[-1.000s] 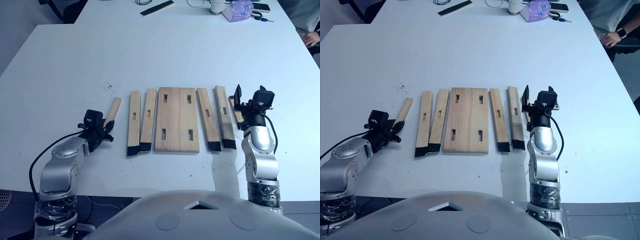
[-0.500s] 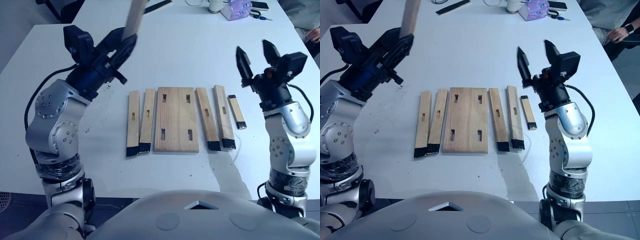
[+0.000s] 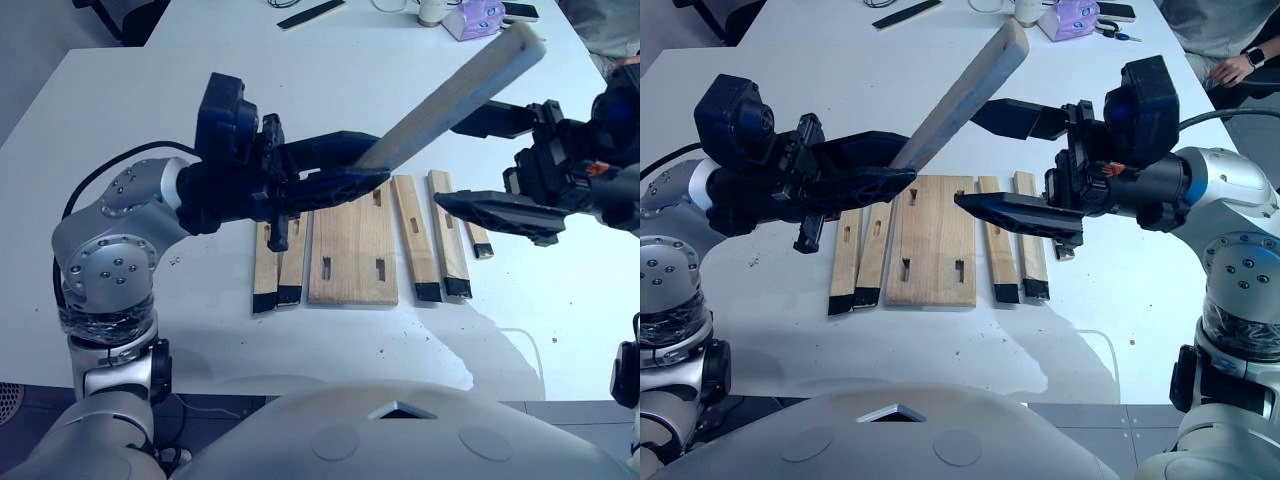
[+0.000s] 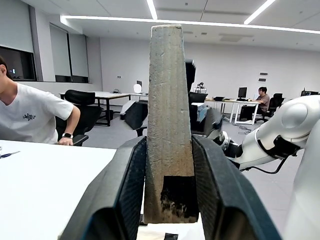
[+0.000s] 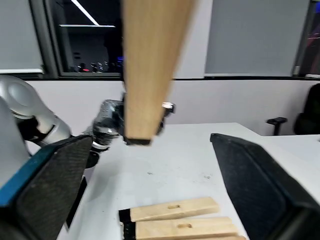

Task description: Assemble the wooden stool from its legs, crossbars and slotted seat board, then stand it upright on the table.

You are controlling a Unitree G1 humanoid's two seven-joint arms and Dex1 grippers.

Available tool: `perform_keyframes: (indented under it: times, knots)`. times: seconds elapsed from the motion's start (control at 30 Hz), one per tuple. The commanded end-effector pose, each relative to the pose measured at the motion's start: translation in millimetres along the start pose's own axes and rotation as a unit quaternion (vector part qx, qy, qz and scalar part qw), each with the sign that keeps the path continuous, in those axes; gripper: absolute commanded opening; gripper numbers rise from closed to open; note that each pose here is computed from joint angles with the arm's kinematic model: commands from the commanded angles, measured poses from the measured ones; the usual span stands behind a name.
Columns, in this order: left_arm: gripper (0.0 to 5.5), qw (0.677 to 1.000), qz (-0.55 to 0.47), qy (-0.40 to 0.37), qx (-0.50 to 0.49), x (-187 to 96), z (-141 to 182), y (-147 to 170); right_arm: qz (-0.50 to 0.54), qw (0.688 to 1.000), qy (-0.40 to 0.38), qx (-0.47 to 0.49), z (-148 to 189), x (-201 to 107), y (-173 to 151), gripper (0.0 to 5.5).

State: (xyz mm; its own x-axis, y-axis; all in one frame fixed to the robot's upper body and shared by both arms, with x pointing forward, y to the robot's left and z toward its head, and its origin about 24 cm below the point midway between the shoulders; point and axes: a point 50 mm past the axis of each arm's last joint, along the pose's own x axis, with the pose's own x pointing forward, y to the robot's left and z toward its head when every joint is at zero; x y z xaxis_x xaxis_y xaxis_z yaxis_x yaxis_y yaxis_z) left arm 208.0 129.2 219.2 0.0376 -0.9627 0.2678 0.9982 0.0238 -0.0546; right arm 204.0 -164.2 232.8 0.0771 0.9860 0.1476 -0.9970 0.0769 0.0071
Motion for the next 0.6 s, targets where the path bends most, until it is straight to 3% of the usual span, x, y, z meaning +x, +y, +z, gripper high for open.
perform_keyframes:
  times: [0.03, 0.2, 0.6]
  knots:
    - [1.31, 1.0, 0.007, 0.021, 0.009, -2.4, -5.0, 3.6, 0.016, 1.0, 0.005, 0.0, 2.0, 6.1, 3.1, 4.34]
    - [1.31, 0.999, -0.002, 0.038, 0.004, -3.6, -15.3, 0.4, 0.014, 1.0, 0.013, -0.009, -1.2, 9.4, 3.2, 4.34]
    - [1.31, 0.999, -0.019, 0.049, -0.005, -6.8, -18.8, 0.2, 0.041, 0.998, 0.048, -0.014, -12.6, 10.5, 11.5, 2.52]
